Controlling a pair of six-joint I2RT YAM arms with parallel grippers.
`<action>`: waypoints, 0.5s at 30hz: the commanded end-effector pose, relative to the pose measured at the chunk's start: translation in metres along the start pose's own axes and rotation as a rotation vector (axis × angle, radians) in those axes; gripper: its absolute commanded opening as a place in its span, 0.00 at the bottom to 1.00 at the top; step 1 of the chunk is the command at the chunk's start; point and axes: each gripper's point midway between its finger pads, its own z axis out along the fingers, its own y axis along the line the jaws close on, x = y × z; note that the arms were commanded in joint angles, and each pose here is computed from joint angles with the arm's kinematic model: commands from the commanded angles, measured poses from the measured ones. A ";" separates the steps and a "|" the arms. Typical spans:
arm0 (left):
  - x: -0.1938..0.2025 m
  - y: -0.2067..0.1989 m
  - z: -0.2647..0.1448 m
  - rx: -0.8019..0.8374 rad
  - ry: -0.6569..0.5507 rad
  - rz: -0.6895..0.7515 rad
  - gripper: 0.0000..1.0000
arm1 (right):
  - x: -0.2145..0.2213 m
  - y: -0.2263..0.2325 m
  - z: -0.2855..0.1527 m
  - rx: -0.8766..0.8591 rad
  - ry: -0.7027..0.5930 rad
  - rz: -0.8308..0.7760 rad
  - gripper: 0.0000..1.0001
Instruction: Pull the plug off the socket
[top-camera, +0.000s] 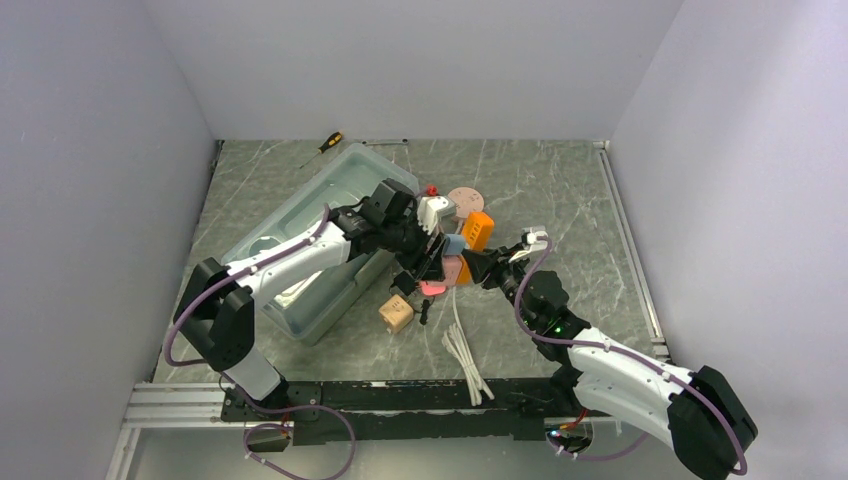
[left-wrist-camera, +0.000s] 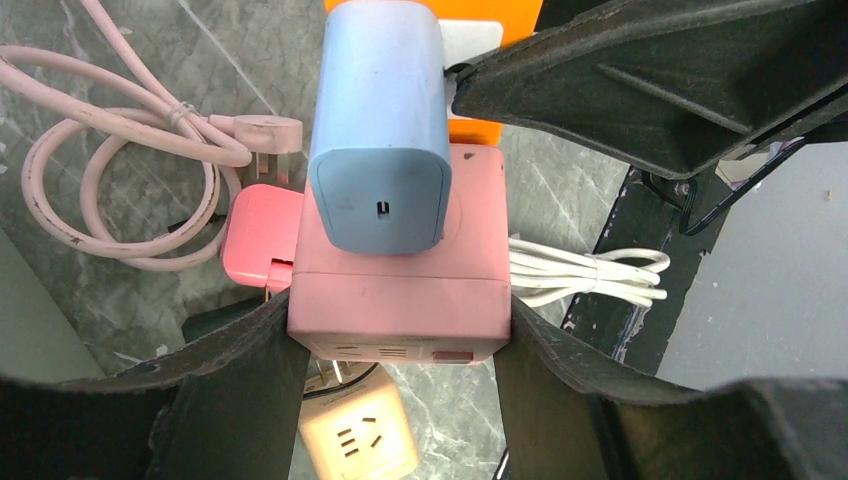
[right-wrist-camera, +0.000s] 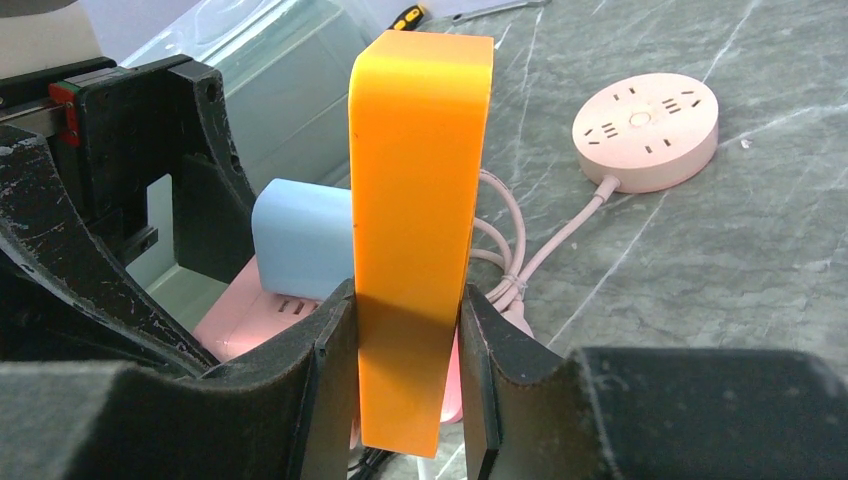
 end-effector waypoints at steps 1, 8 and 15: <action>0.007 0.047 -0.019 -0.204 0.029 -0.092 0.00 | -0.038 -0.007 0.002 0.050 -0.138 -0.034 0.00; -0.004 0.000 -0.026 0.045 -0.004 0.059 0.00 | -0.039 0.009 -0.002 -0.052 -0.151 -0.034 0.00; -0.003 -0.037 -0.035 0.184 -0.024 0.169 0.00 | -0.039 0.012 -0.001 -0.108 -0.136 -0.012 0.00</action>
